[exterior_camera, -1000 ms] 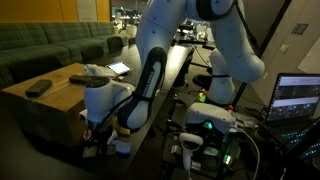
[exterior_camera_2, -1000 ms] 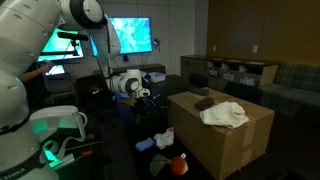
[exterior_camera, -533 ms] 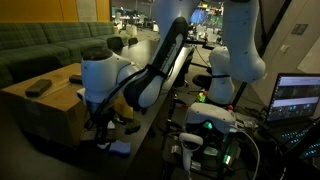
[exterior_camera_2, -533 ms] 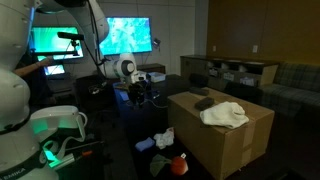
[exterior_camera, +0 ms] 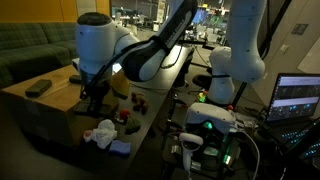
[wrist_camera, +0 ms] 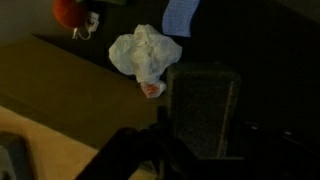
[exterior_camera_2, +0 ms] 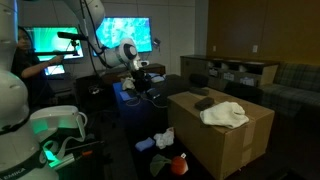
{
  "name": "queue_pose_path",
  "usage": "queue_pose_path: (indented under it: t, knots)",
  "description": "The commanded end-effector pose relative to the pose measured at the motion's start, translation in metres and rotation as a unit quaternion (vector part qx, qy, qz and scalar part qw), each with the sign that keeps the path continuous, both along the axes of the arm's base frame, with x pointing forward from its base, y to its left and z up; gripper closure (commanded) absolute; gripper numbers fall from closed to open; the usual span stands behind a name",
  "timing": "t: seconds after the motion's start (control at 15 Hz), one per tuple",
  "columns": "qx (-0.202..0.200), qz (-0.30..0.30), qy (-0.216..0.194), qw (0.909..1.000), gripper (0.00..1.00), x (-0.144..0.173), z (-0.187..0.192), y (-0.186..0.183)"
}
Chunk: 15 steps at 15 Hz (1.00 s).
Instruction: Put the items on the table on to the box and the items on the box on to the table.
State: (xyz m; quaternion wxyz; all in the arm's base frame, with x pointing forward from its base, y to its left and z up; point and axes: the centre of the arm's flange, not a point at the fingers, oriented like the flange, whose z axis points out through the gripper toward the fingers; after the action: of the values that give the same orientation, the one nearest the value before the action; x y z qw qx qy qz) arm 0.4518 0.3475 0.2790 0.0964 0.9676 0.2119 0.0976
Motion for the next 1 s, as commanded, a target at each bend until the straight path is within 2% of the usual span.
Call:
queue_pose_path:
  t: [0.0,0.4,0.6,0.93]
  knots:
    - [-0.015,-0.006,-0.023,0.9996,0.69,0.038,0.023,-0.011]
    - [-0.023,-0.007,-0.047,0.9986,0.69,0.115,0.036,-0.036]
    - [-0.02,-0.004,-0.049,0.9986,0.69,0.15,0.029,-0.046]
    - [-0.021,0.0,-0.042,0.9989,0.69,0.19,0.009,-0.054]
